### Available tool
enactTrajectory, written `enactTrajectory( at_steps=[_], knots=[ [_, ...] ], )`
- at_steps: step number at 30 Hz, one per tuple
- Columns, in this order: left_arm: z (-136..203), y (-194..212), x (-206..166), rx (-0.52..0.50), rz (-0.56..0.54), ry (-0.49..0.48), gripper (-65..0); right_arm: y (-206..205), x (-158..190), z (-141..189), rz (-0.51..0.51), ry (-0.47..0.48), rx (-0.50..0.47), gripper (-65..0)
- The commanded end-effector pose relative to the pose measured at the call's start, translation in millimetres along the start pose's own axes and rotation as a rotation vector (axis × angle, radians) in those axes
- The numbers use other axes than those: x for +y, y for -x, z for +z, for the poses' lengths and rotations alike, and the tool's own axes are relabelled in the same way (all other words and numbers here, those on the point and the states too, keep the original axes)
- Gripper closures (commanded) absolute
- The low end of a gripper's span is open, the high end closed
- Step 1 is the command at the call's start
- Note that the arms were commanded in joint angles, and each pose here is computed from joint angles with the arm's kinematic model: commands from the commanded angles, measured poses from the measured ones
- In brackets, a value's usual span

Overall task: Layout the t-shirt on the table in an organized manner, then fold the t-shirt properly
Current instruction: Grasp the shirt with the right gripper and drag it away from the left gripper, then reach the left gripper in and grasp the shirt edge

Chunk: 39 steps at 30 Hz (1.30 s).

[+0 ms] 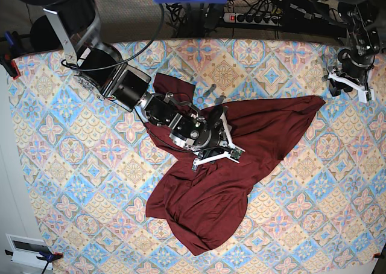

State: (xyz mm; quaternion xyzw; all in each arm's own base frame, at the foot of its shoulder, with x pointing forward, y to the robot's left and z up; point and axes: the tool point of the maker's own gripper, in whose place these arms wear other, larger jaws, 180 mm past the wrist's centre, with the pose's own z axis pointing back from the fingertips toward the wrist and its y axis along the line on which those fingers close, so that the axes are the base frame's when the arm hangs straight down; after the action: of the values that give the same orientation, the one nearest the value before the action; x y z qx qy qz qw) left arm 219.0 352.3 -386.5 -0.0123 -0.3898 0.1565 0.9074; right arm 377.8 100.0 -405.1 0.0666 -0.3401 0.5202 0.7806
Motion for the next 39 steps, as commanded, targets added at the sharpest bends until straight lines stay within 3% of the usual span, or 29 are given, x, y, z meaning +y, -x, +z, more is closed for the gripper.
enactTrajectory(
  at_steps=[1, 4, 5, 10, 14, 24, 32, 39],
  knots=[
    [3.3, -17.3, 1.5, -0.044, -0.023, 0.0, -28.1, -14.1, -19.4, 6.9, 0.005, 0.035, -0.04, -13.1],
    [3.2, -17.9, 1.3, -0.046, -0.023, 0.001, -28.1, -28.9, -40.7, 22.9, -0.032, 0.074, -0.105, 0.0],
    [3.0, -18.5, 1.0, -0.047, -0.022, 0.001, -28.1, -43.3, -51.1, 34.3, -0.053, 0.093, -0.158, 0.0],
    [1.6, -17.2, -3.1, -0.043, -0.024, 0.011, -28.1, -23.1, -79.8, 77.8, -0.149, 0.165, -0.241, 0.0],
    [-6.5, -20.3, -20.4, -0.04, -0.046, 0.053, -28.1, -20.0, -75.4, 95.2, -0.196, 0.174, -0.292, 0.0],
    [-10.4, -37.1, -65.2, -0.08, -0.111, 0.147, -28.1, 62.7, -132.2, 164.3, -0.306, 0.379, -0.259, 0.0],
    [-21.1, -31.0, -106.5, -0.051, -0.167, 0.243, -28.1, 120.8, -148.4, 199.5, -0.384, 0.469, -0.195, 0.0],
    [-4.1, -27.3, -167.3, -0.029, -0.405, 0.407, -28.1, 137.4, -148.7, 205.0, -0.455, 0.474, -0.192, 0.0]
  ],
)
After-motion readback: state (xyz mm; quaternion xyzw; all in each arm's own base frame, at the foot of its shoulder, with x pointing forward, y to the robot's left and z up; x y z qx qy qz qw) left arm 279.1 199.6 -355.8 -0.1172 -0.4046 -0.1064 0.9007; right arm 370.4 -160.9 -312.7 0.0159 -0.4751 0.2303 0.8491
